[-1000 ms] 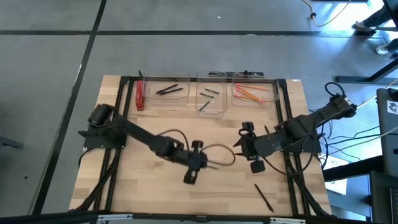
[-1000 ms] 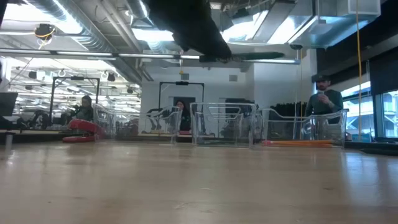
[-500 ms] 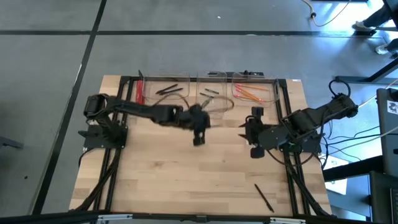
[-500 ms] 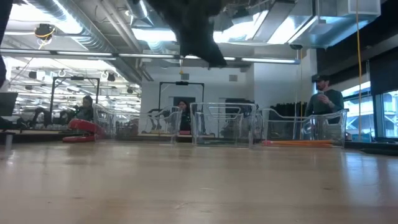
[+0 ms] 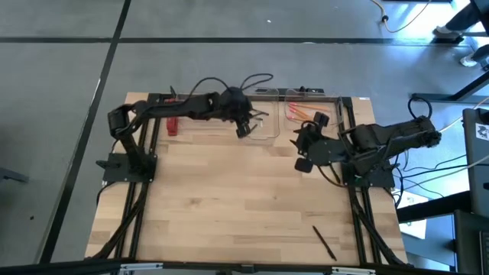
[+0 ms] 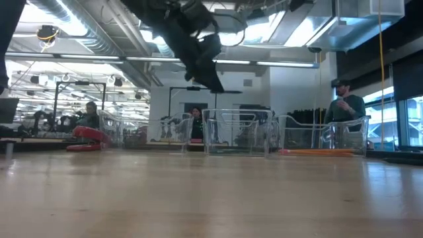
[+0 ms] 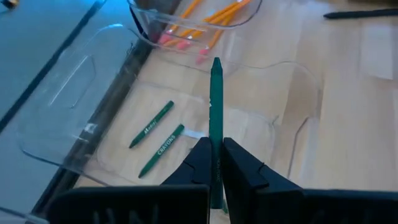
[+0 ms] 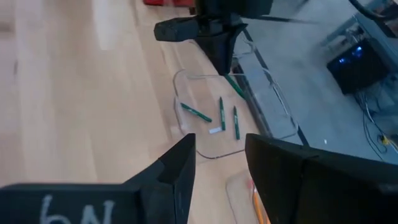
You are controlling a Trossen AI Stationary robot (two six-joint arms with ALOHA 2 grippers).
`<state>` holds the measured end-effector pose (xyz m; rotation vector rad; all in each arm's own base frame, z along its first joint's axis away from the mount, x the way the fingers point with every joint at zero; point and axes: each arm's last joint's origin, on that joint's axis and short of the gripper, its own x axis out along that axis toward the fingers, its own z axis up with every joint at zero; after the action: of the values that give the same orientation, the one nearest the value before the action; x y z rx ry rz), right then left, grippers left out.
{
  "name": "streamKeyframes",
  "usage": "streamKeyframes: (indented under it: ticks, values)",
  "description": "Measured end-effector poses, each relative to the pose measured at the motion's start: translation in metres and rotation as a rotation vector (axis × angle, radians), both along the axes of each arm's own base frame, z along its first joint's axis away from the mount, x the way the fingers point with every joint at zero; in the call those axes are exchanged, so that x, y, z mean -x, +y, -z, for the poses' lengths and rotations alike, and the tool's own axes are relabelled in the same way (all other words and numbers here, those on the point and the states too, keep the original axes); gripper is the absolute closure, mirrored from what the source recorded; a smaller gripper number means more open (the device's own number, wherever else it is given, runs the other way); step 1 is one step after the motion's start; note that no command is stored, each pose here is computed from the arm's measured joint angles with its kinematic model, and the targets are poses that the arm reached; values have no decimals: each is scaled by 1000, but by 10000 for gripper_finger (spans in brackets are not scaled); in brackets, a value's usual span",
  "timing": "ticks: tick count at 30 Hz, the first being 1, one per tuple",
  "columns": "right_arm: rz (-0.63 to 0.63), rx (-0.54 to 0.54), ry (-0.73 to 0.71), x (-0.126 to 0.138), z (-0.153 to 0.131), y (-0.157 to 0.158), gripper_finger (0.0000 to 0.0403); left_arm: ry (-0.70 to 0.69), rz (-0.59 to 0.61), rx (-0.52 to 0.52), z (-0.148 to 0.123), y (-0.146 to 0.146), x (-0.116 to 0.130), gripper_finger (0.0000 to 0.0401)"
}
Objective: Sort crayons/erasers/pens/pencils in bins
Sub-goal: Put the green crayon into the middle transparent bin
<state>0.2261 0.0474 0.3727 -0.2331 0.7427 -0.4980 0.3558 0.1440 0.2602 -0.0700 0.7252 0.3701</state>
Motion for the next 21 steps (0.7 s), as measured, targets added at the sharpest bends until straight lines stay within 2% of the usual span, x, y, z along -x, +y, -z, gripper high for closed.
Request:
streamKeyframes:
  ticks: [5,14,21]
  values:
    - [41,-2,-5,-2,0,-9,260,8,-11,70,15,12,-2,392]
    - [128,9,-8,-6,2,-29,260,40,-5,90,39,15,-13,392]
    - [139,33,14,-7,1,-37,260,35,-48,121,45,16,-15,392]
